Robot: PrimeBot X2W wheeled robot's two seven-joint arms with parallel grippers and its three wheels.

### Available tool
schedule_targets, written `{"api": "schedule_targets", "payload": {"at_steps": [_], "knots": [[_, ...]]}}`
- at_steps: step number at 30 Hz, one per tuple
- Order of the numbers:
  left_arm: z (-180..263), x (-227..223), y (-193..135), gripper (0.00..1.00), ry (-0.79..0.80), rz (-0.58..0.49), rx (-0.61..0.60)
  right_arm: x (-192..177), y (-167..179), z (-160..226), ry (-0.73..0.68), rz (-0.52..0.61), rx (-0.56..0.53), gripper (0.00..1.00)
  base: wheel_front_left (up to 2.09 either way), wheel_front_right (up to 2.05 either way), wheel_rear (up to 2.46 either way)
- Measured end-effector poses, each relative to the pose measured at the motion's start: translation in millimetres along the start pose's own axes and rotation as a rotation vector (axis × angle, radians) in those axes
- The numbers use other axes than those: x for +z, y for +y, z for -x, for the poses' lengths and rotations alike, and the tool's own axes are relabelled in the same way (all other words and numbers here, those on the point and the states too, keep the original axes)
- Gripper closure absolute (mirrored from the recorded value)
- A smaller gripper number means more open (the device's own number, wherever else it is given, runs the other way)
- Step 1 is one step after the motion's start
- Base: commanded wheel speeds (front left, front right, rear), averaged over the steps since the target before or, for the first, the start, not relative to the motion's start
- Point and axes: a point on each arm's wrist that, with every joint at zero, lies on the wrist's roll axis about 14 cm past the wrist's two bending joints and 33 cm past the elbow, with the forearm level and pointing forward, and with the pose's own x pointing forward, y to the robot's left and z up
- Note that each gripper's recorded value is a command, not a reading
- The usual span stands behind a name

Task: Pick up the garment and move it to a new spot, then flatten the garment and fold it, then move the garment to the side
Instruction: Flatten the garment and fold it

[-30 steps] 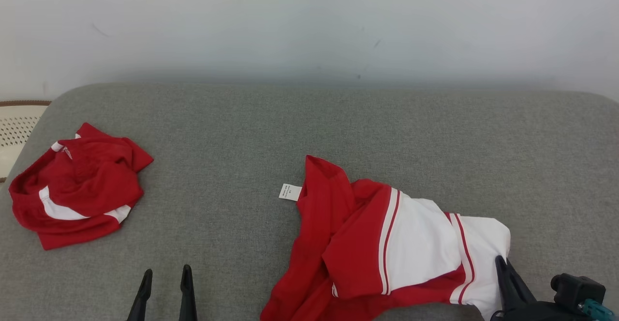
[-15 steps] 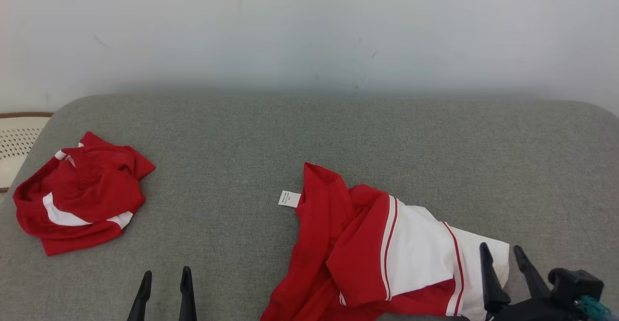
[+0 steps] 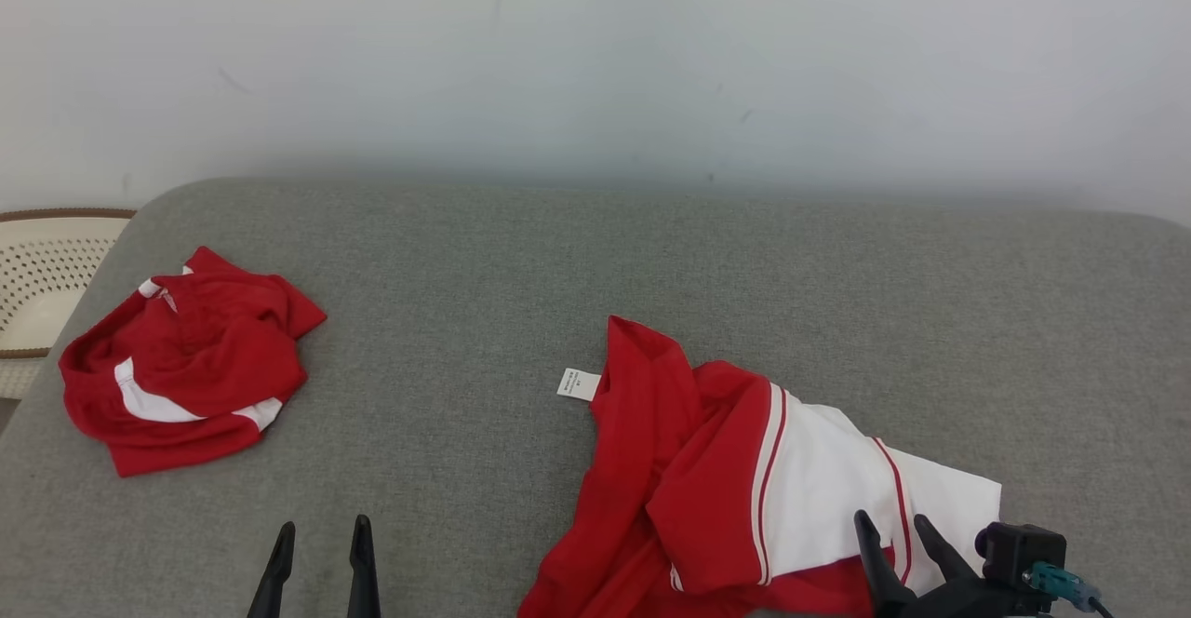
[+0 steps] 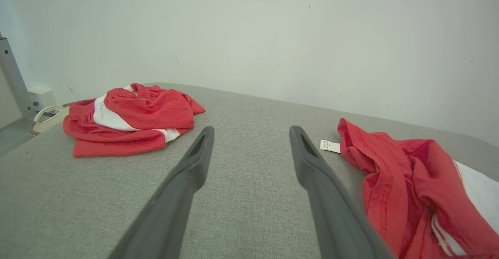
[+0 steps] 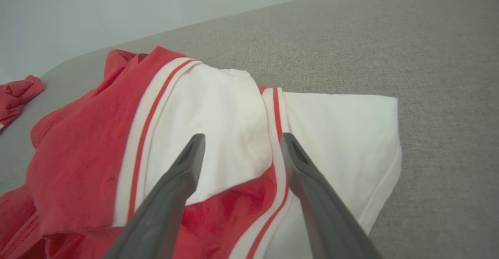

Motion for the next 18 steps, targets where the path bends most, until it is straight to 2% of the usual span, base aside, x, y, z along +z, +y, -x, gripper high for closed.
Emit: {"api": "schedule_targets", "payload": {"at_steps": [9,10,11,12,18], "knots": [[6,1,13,0.00,0.002,-0.016,0.036,-25,-1,-20,0.082,0.015,0.013,0.00,0.00,0.00,0.00],[7,1,14,0.00,0.002,-0.017,0.041,-27,0,-22,0.087,0.016,0.018,0.27,0.00,0.00,0.00],[8,1,16,0.00,0.002,-0.019,0.046,-26,2,-24,0.079,0.019,0.025,0.70,0.00,0.00,0.00],[8,1,18,0.00,0.002,-0.020,0.051,-25,4,-27,0.072,0.019,0.030,1.00,0.00,0.00,0.00],[9,1,23,0.00,0.003,-0.024,0.064,-11,11,-37,0.008,0.033,0.062,1.00,0.00,0.00,0.00]]}}
